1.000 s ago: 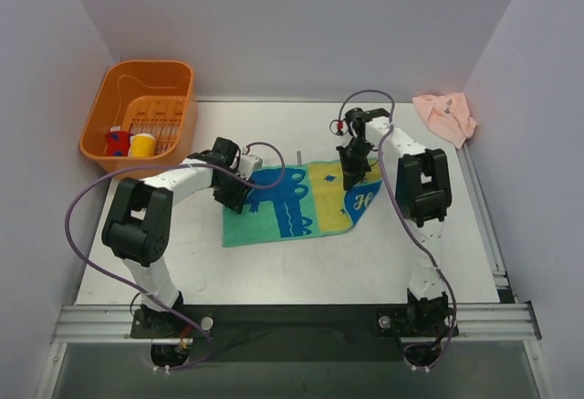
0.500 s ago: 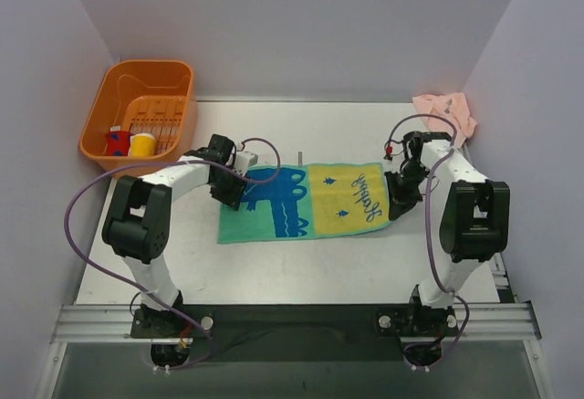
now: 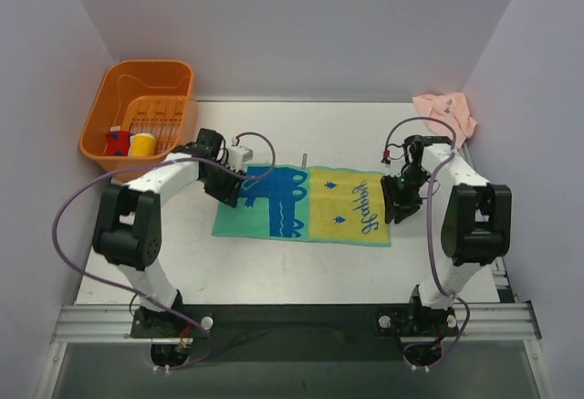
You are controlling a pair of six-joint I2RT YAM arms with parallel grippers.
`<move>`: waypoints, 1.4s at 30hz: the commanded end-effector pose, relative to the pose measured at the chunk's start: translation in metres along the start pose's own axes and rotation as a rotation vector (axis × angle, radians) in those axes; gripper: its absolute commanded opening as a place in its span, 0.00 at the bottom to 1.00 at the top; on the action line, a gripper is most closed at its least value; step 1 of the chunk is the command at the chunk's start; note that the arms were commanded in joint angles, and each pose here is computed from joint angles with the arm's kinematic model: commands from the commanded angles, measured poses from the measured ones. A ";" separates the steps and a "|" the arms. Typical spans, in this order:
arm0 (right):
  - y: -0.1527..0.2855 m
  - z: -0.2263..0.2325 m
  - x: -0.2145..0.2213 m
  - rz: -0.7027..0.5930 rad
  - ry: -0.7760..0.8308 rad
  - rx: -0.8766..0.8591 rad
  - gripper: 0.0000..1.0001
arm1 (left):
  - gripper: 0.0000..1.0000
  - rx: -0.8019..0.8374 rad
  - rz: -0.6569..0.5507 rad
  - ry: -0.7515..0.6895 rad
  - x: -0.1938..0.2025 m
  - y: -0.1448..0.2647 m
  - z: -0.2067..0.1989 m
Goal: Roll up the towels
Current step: Flatten the towel
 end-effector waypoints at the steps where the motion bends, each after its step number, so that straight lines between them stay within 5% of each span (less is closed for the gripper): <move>1: 0.030 0.014 0.011 -0.066 0.029 -0.064 0.29 | 0.51 0.035 -0.158 -0.089 -0.011 0.055 -0.023; 7: -0.003 0.034 0.029 0.033 0.065 -0.035 0.12 | 0.37 0.094 -0.049 -0.012 0.025 0.044 -0.042; 15: -0.041 0.031 0.021 0.101 0.105 0.056 0.11 | 0.25 0.062 0.091 0.056 0.047 0.017 -0.033; 29: -0.055 0.004 0.003 0.169 0.141 0.281 0.10 | 0.22 -0.007 0.389 0.003 0.098 -0.005 -0.014; 38: -0.049 0.001 0.002 0.166 0.179 0.328 0.11 | 0.20 -0.020 0.397 -0.015 0.096 -0.002 -0.007; 41: -0.040 0.014 -0.010 0.121 0.193 0.263 0.16 | 0.22 0.028 0.332 -0.009 0.079 0.001 -0.012; 42: -0.036 0.018 -0.012 0.110 0.201 0.240 0.25 | 0.24 0.046 0.296 -0.010 0.071 0.005 -0.014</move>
Point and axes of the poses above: each gripper's point midway between its finger pads, its own y axis back along the fingers, its own z axis along the line the jaws close on, x = y × z, the point moved 4 cm from there along y, back along the fingers, and after that the axes turned 14 degrees about -y, right-handed, at the moved point
